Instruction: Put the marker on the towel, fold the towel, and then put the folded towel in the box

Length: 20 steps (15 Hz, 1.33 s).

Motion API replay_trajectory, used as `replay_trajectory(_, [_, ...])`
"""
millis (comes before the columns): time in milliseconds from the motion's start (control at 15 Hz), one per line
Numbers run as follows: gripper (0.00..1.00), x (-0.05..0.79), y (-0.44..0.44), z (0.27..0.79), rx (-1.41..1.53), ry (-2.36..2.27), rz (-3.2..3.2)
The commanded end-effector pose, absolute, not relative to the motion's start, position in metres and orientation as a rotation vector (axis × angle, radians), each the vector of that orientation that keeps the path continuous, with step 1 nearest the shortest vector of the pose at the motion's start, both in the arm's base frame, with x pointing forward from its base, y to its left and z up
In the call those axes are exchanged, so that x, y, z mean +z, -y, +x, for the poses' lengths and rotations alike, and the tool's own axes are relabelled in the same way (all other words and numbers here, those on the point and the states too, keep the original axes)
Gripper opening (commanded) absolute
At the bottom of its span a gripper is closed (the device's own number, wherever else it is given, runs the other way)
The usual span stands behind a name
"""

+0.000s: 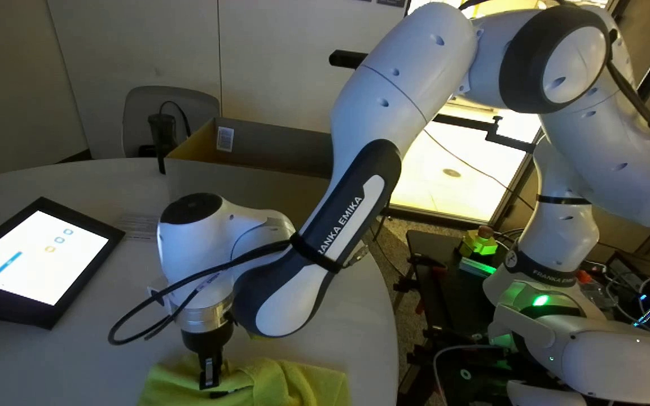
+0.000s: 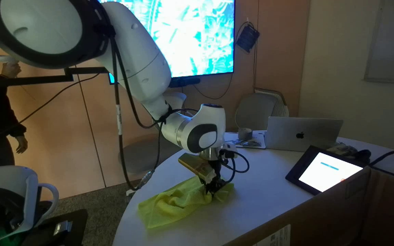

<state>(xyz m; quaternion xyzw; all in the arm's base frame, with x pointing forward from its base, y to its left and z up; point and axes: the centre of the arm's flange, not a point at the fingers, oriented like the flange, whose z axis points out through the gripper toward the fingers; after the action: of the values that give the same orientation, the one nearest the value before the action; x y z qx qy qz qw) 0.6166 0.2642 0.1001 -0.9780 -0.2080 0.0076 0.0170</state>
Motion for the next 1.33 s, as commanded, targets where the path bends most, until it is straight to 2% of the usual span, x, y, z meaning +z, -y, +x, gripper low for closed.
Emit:
replay_trajectory(0, [0.17, 0.119, -0.290, 0.606, -0.024, 0.814, -3.016])
replay_trajectory(200, [0.16, 0.137, -0.312, 0.599, -0.065, 0.931, -3.003])
replay_trajectory(667, [0.14, 0.162, -0.352, 0.562, 0.202, 1.195, -2.754])
replay_trajectory(933, [0.13, 0.149, -0.373, 0.562, 0.133, 1.083, -2.676])
replay_trajectory(1267, [0.13, 0.101, -0.368, 0.590, 0.015, 0.825, -2.755])
